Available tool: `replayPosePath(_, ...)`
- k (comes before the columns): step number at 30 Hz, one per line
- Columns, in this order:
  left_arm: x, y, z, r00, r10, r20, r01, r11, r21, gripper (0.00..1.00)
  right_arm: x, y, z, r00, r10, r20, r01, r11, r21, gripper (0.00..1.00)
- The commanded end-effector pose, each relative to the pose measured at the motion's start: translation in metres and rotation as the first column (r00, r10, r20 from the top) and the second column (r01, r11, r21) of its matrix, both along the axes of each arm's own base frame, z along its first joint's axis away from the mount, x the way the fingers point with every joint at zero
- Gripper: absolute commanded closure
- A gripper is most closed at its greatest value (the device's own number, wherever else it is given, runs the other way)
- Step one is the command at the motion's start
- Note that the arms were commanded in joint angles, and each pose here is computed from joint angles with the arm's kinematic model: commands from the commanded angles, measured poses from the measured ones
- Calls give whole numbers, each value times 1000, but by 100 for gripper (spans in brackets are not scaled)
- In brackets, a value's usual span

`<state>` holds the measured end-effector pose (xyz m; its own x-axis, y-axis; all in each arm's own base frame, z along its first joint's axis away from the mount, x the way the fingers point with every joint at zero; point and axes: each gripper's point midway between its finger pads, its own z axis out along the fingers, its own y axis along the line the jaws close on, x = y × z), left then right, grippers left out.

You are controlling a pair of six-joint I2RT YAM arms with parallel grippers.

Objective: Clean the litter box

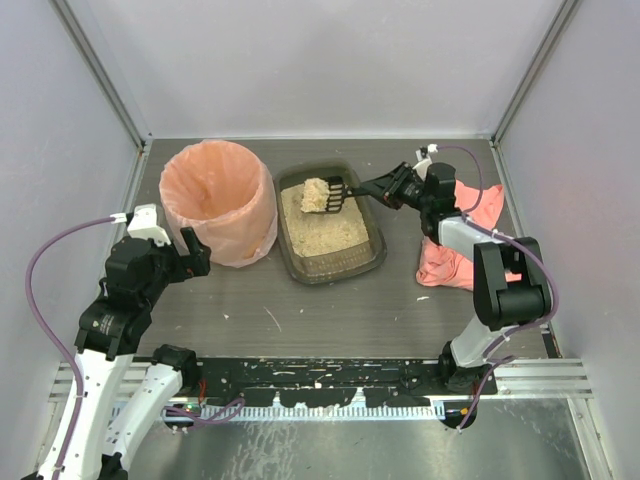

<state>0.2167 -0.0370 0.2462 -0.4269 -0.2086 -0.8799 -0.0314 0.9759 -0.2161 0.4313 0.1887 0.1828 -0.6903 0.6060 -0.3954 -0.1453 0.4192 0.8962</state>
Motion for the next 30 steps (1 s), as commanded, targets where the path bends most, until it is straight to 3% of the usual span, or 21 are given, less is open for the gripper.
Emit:
replayPosePath(1,4,1,13,999,14,50,-14,1000,-16,2,-8,-14,32,995,10,95,-13,999,30,99)
replayPosePath(9,4,1,13,999,13,49,-12,1000,-17,2,-33,-16,29,993,69,100,-77,994,79,99)
replayPosePath(13,4,0,14,999,8,52,-7,1000,-19,2,-30,-44,24,996,-37,77,28,993,118,99)
replayPosePath(16,4,-1,13,999,3,51,-2,1000,-21,2,-37,-25,31,993,51,102,-66,986,151,99)
replayPosePath(19,4,-2,13,999,-1,51,2,1000,-20,2,-34,-53,20,997,-70,41,61,978,200,99)
replayPosePath(22,4,-1,14,999,3,54,-2,1000,-20,2,-43,-24,28,993,72,90,-90,972,218,99)
replayPosePath(26,4,-2,13,999,0,50,1,1000,-21,2,-39,-50,15,999,-42,30,32,963,269,99)
replayPosePath(29,4,0,14,999,9,54,-8,1000,-18,2,-45,-23,23,994,85,75,-102,956,274,99)
replayPosePath(30,4,0,14,998,8,55,-6,1000,-20,2,-44,-28,22,996,64,65,-80,955,287,99)
